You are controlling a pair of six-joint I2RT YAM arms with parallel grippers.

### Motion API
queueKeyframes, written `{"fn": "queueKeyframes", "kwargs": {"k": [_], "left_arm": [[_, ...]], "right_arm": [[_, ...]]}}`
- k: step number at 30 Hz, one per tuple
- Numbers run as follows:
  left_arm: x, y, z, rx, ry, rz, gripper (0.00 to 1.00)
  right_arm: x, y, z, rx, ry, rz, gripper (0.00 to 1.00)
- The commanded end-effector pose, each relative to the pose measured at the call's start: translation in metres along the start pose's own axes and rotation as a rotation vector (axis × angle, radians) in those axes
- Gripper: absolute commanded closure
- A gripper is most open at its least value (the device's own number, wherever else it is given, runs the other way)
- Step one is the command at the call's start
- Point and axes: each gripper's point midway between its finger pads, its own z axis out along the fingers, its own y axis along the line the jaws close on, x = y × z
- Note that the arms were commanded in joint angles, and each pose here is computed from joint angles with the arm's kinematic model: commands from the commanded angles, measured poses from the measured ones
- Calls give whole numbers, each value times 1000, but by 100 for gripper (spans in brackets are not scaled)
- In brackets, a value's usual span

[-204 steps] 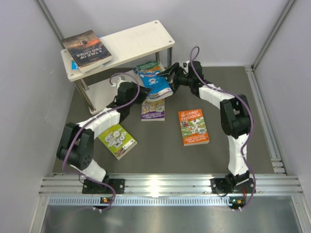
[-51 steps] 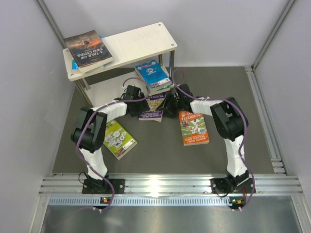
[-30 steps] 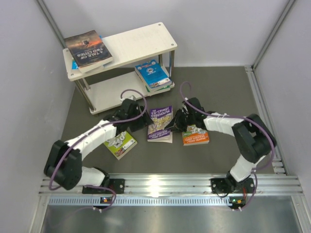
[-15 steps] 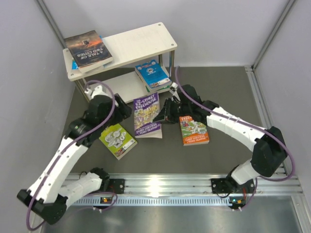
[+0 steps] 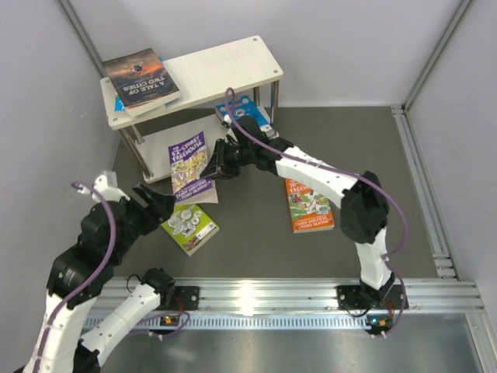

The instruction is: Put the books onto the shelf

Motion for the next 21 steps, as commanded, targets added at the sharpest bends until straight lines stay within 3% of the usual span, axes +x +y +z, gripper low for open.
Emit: {"fn": "queueKeyframes", "kwargs": {"k": [1,8,18,19,21], "left_arm": [[-6,18,-19,-43,-46,-33,25],[2,29,-31,-83,5,-42,26],[9,34,-41,-105,49,-66,27],[11,34,-41,-108,54,-69,27],[12,34,-40,-113,64,-66,27]], "right_arm": [[-29,39,13,-101,-43,-76,100],[-62,49,64,-158,-64,-68,100],[-90,16,135,-254,-139,-30,100],[-92,15,137,-256,-153,-31,96],[-102,7,142,-234,-207,-35,78]]}}
